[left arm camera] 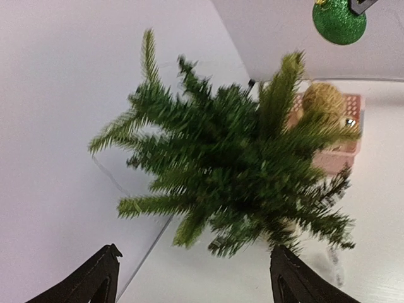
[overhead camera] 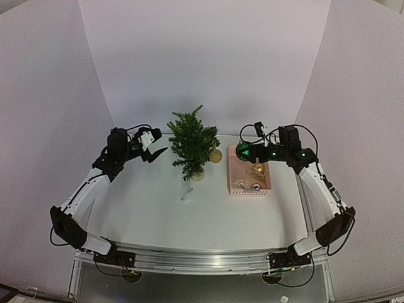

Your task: Decorate the small christmas tree

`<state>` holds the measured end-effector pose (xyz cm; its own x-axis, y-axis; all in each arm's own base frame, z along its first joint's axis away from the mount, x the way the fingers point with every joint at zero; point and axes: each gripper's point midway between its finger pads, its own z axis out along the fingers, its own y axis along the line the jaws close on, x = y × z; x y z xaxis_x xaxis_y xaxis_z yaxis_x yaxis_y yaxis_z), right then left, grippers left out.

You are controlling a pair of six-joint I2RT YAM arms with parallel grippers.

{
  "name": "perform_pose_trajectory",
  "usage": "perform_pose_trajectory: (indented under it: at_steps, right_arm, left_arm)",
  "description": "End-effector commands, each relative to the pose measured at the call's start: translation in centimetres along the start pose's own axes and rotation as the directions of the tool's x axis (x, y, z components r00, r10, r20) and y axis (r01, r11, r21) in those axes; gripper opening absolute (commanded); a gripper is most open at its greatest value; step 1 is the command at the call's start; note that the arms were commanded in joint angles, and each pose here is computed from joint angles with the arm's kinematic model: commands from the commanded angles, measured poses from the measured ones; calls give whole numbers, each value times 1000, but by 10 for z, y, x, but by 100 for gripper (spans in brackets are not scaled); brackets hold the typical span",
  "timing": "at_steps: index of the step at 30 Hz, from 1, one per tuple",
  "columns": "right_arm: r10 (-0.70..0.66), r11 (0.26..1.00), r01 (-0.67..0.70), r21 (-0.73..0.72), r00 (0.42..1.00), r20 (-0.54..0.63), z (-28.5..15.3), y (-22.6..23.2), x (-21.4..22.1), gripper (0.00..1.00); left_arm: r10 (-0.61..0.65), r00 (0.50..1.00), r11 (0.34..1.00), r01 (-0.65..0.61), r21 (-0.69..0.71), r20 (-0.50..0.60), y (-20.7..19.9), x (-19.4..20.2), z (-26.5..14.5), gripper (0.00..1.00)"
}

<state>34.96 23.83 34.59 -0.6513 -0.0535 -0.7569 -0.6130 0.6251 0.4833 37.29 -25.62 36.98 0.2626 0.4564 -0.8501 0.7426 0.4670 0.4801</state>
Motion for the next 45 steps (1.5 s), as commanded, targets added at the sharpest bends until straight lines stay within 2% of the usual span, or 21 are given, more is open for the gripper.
perform_pose_trajectory:
  at_steps: [1,6,10,14,20,25,33,45]
  right_arm:
    - [-25,978,23,-206,1000,-6,-17,85,4,50]
    - [-95,932,86,-351,995,-7,-9,151,4,50]
    - [-138,907,134,-399,990,19,9,176,5,50]
    - [-159,879,169,-447,985,61,27,190,0,50]
    - [-176,865,180,-468,983,53,53,194,-3,50]
    - [-190,849,195,-491,980,61,62,199,-6,50]
    - [-194,849,200,-490,979,63,65,198,-3,50]
    - [-198,850,196,-489,979,48,69,196,5,49]
  left_arm:
    - [-103,986,982,80,173,132,-38,-64,-26,79]
    - [-210,958,934,138,329,197,-67,-98,-36,73]
    - [-272,939,893,164,419,212,-80,-112,-45,67]
    - [-277,938,874,156,460,209,-96,-118,-47,58]
    - [-300,930,854,163,494,212,-107,-132,-43,53]
    - [-277,927,862,124,491,252,-111,-139,-37,60]
    - [-250,929,871,92,483,274,-113,-139,-28,48]
    - [-209,921,894,45,446,328,-108,-150,-32,39]
